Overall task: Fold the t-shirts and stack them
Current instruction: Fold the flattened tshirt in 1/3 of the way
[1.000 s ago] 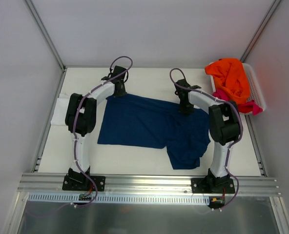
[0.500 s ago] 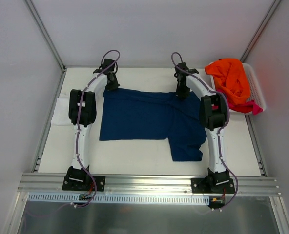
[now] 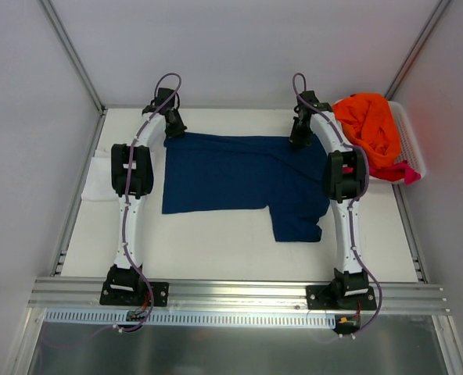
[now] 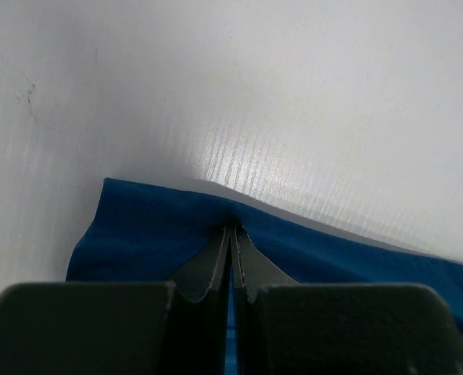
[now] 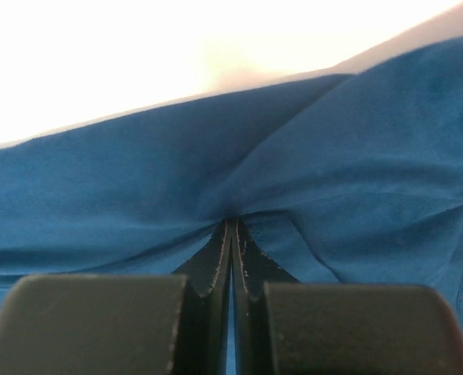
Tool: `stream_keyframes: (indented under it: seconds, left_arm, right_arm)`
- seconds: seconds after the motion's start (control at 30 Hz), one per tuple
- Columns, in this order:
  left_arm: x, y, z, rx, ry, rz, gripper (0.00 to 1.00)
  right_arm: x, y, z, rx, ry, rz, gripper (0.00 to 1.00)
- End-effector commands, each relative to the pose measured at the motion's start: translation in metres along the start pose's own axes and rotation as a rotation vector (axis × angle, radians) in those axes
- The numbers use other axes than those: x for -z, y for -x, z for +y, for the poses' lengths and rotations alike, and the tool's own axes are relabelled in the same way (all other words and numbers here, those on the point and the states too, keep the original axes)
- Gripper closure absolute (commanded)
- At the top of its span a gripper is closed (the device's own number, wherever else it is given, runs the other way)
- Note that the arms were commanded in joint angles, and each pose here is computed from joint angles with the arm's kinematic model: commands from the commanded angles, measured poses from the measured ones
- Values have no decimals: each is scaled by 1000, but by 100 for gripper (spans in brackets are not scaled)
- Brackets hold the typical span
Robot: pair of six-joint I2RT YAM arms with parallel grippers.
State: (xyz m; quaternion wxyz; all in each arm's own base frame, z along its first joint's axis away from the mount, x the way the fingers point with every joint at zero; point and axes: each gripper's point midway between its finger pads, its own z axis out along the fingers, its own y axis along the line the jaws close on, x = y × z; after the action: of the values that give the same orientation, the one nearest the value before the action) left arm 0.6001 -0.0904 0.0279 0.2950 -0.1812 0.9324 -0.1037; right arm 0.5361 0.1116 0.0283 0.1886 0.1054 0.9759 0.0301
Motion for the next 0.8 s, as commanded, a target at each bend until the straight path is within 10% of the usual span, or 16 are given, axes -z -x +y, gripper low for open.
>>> stream_keyframes:
  seconds: [0.0,0.3,0.53,0.77]
  left_arm:
    - [12,2,3,15,24,8,100]
    - [87,68,-18,-22,1,-191,100]
    - [161,84,-32,-23,-41,-274,100]
    - [125,33,-15,-33,-24,-116,100]
  right_arm:
    - [12,17,-18,-18,14,-42,99]
    - [70,78,2,80,146,-278,38]
    - [152,92,10,118,220,-405,31]
    - [147,38,14,133,245,-303,32]
